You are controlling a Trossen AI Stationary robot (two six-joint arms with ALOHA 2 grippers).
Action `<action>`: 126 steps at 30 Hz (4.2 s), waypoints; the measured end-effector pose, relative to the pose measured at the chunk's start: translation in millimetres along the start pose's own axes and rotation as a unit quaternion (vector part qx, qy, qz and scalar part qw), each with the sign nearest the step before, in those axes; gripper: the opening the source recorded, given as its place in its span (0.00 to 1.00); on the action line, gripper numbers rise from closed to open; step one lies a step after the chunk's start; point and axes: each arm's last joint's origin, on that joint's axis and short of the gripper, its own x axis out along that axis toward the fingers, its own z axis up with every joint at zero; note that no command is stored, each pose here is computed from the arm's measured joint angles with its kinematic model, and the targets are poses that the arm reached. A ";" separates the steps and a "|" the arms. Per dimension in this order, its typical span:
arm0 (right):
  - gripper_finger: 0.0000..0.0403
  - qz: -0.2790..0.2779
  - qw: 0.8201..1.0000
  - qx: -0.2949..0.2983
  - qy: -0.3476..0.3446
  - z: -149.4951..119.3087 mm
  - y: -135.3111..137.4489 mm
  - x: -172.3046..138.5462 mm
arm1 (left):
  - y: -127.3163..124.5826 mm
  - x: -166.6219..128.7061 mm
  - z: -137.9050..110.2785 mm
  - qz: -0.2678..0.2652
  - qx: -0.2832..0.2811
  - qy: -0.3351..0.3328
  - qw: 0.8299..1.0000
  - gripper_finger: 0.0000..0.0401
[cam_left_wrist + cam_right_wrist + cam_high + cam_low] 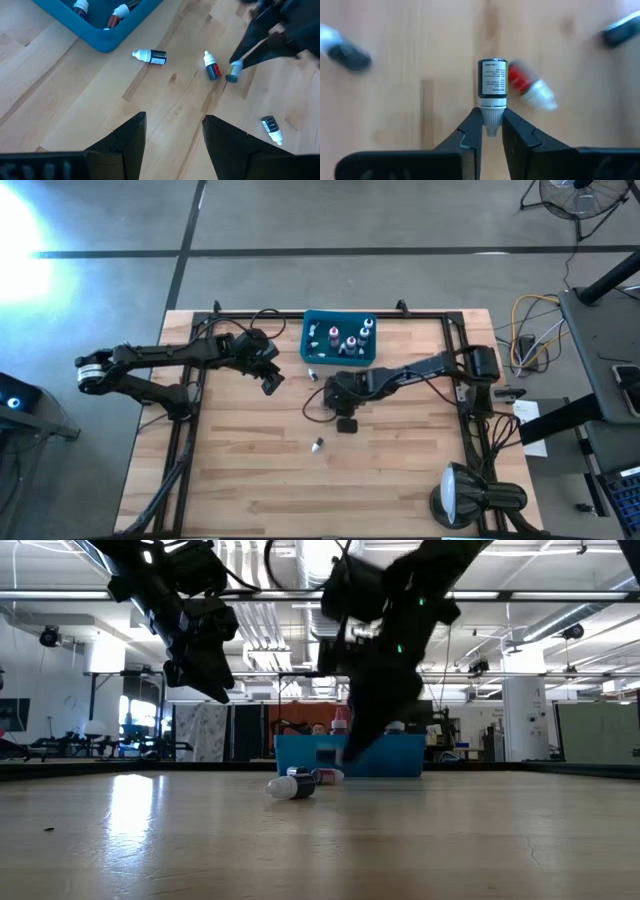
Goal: Pick & Place food coloring
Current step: Put the small green food coloring bottle into the blue bin, then put the small blue food coloring bottle into the blue bin
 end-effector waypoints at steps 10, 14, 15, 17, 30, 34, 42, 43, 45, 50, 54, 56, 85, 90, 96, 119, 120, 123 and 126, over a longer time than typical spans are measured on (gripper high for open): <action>0.12 -0.160 0.959 0.181 -0.150 27.5 -55.0 -101.1 | -0.1 0.1 0.1 0.000 0.000 -0.001 1.000 0.43; 0.12 -0.190 0.924 0.283 -0.172 19.5 -106.0 -122.8 | -0.3 0.1 0.7 -0.001 0.002 -0.003 1.000 0.43; 0.12 -0.200 0.916 0.301 -0.172 15.9 -118.2 -126.5 | -0.3 0.1 0.6 -0.001 0.002 -0.003 1.000 0.43; 0.12 -0.216 0.902 0.327 -0.181 12.7 -138.5 -135.9 | -0.3 0.1 0.7 -0.002 0.002 -0.004 1.000 0.43; 0.37 -0.158 0.897 0.368 -0.186 10.6 -177.4 -148.1 | 0.0 1.1 -1.2 -0.001 -0.013 0.000 1.000 0.43; 0.49 -0.160 0.906 0.348 -0.180 12.0 -171.7 -151.3 | 0.5 3.0 -4.7 0.000 -0.013 0.006 1.000 0.43; 0.58 -0.157 0.923 0.336 -0.103 6.6 -128.1 -159.6 | 2.4 15.0 -7.8 0.000 -0.061 0.019 0.998 0.43; 0.58 -0.162 0.910 0.373 -0.082 1.7 -125.4 -159.3 | 3.6 20.5 -6.8 0.001 -0.088 0.019 0.996 0.43; 0.58 -0.170 0.882 0.437 -0.045 -7.4 -121.0 -159.0 | 3.8 31.2 -1.5 0.000 -0.135 0.015 0.991 0.43; 0.58 -0.178 0.880 0.439 0.029 -17.4 -97.4 -158.2 | -8.2 60.0 17.1 -0.028 -0.049 0.018 0.998 0.42; 0.58 -0.167 0.909 0.380 0.047 -15.2 -79.5 -155.4 | -22.7 72.2 21.9 -0.031 0.219 0.053 0.974 0.42; 0.58 -0.164 0.917 0.359 0.056 -15.1 -71.9 -154.7 | -24.8 76.7 25.2 -0.001 0.340 0.054 0.939 0.42; 0.56 -0.201 0.900 0.382 0.056 -50.1 -17.2 -171.6 | -5.4 149.1 42.5 0.027 0.507 0.158 0.847 0.42; 0.56 -0.213 0.890 0.400 0.048 -60.7 -17.8 -174.2 | -5.8 146.6 42.2 0.033 0.467 0.159 0.869 0.42; 0.56 -0.209 0.880 0.425 0.032 -69.4 -17.7 -172.8 | -5.6 147.7 41.0 0.044 0.391 0.160 0.906 0.39; 0.56 -0.201 0.877 0.437 0.014 -73.9 -17.8 -160.3 | 0.5 148.5 48.9 0.040 0.239 0.123 0.962 0.16; 0.56 -0.201 0.877 0.437 0.014 -73.9 -17.8 -160.2 | 0.5 148.5 48.6 0.037 0.238 0.124 0.962 0.15; 0.56 -0.201 0.877 0.435 0.015 -73.9 -17.8 -160.2 | 0.6 148.2 47.5 0.037 0.238 0.130 0.962 0.10; 0.56 -0.207 0.877 0.433 0.013 -73.9 -18.2 -160.2 | 0.7 147.5 46.9 0.037 0.237 0.135 0.961 0.06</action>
